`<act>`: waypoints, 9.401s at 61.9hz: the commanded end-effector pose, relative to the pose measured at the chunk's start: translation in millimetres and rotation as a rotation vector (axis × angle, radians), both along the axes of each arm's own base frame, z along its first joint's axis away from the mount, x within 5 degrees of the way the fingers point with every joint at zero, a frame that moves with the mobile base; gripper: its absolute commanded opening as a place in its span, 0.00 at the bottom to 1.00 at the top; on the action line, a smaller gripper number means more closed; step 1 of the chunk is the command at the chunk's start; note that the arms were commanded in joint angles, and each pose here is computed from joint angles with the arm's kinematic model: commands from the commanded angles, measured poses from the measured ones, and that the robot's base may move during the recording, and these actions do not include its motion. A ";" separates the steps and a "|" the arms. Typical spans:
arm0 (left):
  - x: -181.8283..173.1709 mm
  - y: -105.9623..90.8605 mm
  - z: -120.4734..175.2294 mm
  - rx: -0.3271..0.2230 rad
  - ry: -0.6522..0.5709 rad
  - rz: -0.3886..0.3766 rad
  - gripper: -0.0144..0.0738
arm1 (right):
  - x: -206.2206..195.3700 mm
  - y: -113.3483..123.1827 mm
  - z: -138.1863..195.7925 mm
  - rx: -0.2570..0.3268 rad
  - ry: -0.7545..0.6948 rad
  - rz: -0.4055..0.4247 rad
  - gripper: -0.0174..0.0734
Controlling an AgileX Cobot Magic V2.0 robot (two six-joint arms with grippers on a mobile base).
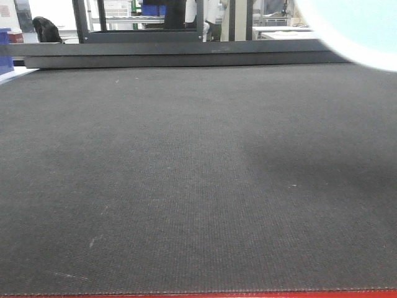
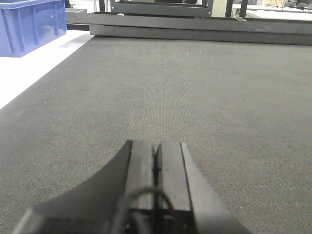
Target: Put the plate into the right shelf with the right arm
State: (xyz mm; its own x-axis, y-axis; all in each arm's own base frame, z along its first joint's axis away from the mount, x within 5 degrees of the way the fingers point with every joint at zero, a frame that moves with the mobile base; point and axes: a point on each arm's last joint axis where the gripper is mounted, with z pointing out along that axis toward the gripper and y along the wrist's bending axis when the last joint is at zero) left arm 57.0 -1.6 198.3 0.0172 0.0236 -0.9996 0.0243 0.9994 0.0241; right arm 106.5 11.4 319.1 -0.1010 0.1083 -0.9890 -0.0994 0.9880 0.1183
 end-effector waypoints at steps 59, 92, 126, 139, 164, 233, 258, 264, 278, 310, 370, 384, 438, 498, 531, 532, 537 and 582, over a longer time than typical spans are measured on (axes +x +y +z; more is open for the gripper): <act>-0.8 1.0 5.2 -0.018 -0.089 0.009 0.02 | -38.5 -4.8 27.6 0.010 -0.267 -0.020 0.25; -0.8 1.0 5.2 -0.018 -0.089 0.009 0.02 | -38.5 -4.8 27.6 0.010 -0.267 -0.020 0.25; -0.8 1.0 5.2 -0.018 -0.089 0.009 0.02 | -38.3 -4.8 27.5 0.009 -0.266 -0.020 0.25; -0.8 1.0 5.2 -0.018 -0.089 0.009 0.02 | -38.3 -4.8 27.4 0.009 -0.265 -0.020 0.25; -0.8 1.0 5.2 -0.018 -0.089 0.009 0.02 | -38.3 -4.8 27.4 0.009 -0.265 -0.020 0.25; -0.8 1.0 5.2 -0.018 -0.089 0.009 0.02 | -38.2 -4.7 27.2 0.009 -0.262 -0.019 0.25; -0.8 1.0 5.2 -0.018 -0.089 0.009 0.02 | -38.2 -4.7 27.2 0.009 -0.262 -0.019 0.25; -0.8 1.0 5.2 -0.018 -0.089 0.009 0.02 | -38.2 -4.7 27.2 0.009 -0.262 -0.019 0.25; -0.8 1.0 5.2 -0.018 -0.089 0.009 0.02 | -38.2 -4.7 27.2 0.009 -0.262 -0.019 0.25; -0.8 1.0 5.2 -0.018 -0.089 0.009 0.02 | -38.2 -4.7 27.2 0.009 -0.262 -0.019 0.25; -0.8 1.0 5.2 -0.018 -0.089 0.009 0.02 | -38.2 -4.7 27.1 0.009 -0.261 -0.019 0.25; -0.8 1.0 5.2 -0.018 -0.089 0.009 0.02 | -38.2 -4.7 27.1 0.009 -0.261 -0.019 0.25; -0.8 1.0 5.2 -0.018 -0.089 0.009 0.02 | -38.2 -4.6 26.9 0.009 -0.259 -0.018 0.25; -0.8 1.0 5.2 -0.018 -0.089 0.009 0.02 | -38.1 -4.6 26.5 0.008 -0.254 -0.018 0.25; -0.8 1.0 5.2 -0.018 -0.089 0.009 0.02 | -38.1 -4.6 26.5 0.008 -0.254 -0.018 0.25; -0.8 1.0 5.2 -0.018 -0.089 0.009 0.02 | -38.1 -4.6 26.5 0.008 -0.254 -0.018 0.25; -0.8 1.0 5.2 -0.018 -0.089 0.009 0.02 | -38.1 -4.6 26.5 0.008 -0.254 -0.018 0.25; -0.8 1.0 5.2 -0.018 -0.089 0.009 0.02 | -38.0 -4.4 25.8 0.007 -0.247 -0.016 0.25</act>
State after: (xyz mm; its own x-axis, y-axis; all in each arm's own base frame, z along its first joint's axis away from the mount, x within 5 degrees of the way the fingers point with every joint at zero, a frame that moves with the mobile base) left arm 57.0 -1.6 198.3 0.0172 0.0236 -0.9996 0.0243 0.9994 0.0241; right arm 70.3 9.0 327.8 0.0317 0.1120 -0.9932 -0.1209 0.9868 0.1074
